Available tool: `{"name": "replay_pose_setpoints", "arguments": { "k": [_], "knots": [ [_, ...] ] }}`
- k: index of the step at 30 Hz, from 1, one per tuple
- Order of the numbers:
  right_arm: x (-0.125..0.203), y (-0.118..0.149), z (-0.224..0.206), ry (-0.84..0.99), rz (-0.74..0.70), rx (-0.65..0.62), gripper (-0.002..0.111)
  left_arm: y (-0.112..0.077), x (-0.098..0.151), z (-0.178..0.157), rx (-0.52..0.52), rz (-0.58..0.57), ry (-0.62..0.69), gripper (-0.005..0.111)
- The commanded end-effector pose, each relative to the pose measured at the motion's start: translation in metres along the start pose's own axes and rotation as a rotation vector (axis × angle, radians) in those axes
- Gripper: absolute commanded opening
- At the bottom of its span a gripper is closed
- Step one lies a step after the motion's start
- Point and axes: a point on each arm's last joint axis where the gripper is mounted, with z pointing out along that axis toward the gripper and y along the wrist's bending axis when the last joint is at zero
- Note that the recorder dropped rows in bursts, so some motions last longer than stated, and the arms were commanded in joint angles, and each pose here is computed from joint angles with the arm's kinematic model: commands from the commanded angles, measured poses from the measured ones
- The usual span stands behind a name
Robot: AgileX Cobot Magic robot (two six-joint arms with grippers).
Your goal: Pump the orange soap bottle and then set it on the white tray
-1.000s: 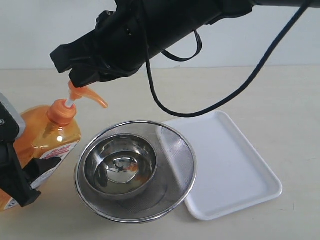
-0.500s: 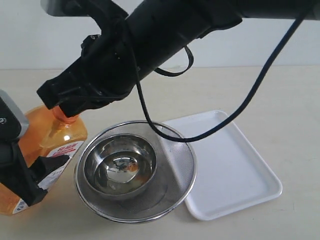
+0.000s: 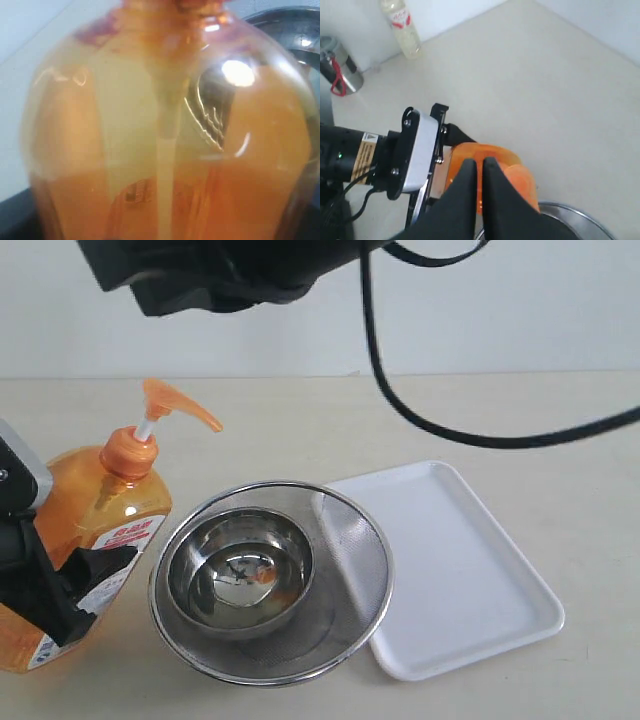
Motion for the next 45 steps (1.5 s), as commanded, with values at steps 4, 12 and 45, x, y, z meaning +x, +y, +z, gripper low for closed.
{"name": "replay_pose_setpoints", "arguments": {
  "k": [4,12,45],
  "knots": [
    [0.032,0.0,-0.049,-0.208,0.019,0.178,0.0,0.002,-0.005,-0.001,-0.009,-0.043,-0.035,0.005],
    [0.088,0.0,-0.091,-0.352,0.04,0.316,0.0,0.002,-0.005,-0.001,-0.012,-0.062,-0.035,0.005],
    [0.256,-0.006,-0.102,-0.182,0.358,0.396,0.0,0.002,-0.005,-0.001,-0.014,-0.074,-0.04,0.005]
  ]
}}
